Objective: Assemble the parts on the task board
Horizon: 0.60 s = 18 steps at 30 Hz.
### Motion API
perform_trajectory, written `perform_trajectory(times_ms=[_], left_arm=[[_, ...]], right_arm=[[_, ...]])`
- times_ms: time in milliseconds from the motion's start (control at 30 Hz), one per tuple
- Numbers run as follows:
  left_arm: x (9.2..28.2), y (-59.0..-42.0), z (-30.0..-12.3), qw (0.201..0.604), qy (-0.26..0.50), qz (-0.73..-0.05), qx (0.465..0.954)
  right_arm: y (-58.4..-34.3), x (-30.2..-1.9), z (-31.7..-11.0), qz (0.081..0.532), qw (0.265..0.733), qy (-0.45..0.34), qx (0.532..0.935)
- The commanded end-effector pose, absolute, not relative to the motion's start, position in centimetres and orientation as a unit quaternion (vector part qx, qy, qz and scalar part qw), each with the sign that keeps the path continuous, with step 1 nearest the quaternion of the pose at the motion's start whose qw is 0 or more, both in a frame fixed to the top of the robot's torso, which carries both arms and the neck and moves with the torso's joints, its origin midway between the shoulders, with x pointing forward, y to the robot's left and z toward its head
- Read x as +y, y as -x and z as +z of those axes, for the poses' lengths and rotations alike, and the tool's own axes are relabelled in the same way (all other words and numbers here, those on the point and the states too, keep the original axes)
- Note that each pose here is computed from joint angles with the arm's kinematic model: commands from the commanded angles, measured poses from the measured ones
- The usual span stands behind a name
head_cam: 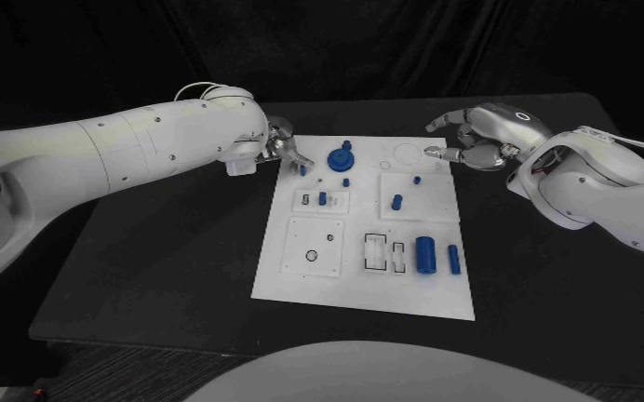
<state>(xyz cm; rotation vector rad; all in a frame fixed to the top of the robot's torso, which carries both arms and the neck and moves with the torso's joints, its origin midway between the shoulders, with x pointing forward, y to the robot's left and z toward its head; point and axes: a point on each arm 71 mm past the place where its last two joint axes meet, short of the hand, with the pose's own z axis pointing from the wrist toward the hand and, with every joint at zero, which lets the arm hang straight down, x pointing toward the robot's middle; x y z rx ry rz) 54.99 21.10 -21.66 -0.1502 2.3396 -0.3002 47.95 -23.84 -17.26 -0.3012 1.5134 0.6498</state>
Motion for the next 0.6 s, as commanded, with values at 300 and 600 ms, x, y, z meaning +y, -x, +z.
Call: perform_trajectory(times_ms=[300,600], left_arm=[[20.87,-54.84,-21.99,0.369,0.049,-0.126,0.919],[20.94,-54.82,-22.03,0.37,0.05,-0.127,0.919]], right_arm=[[-47.97,-24.04,-17.48,0.282,0.668,0.129,0.676],[-47.98,-24.09,-17.6,0.281,0.667,0.128,0.678]])
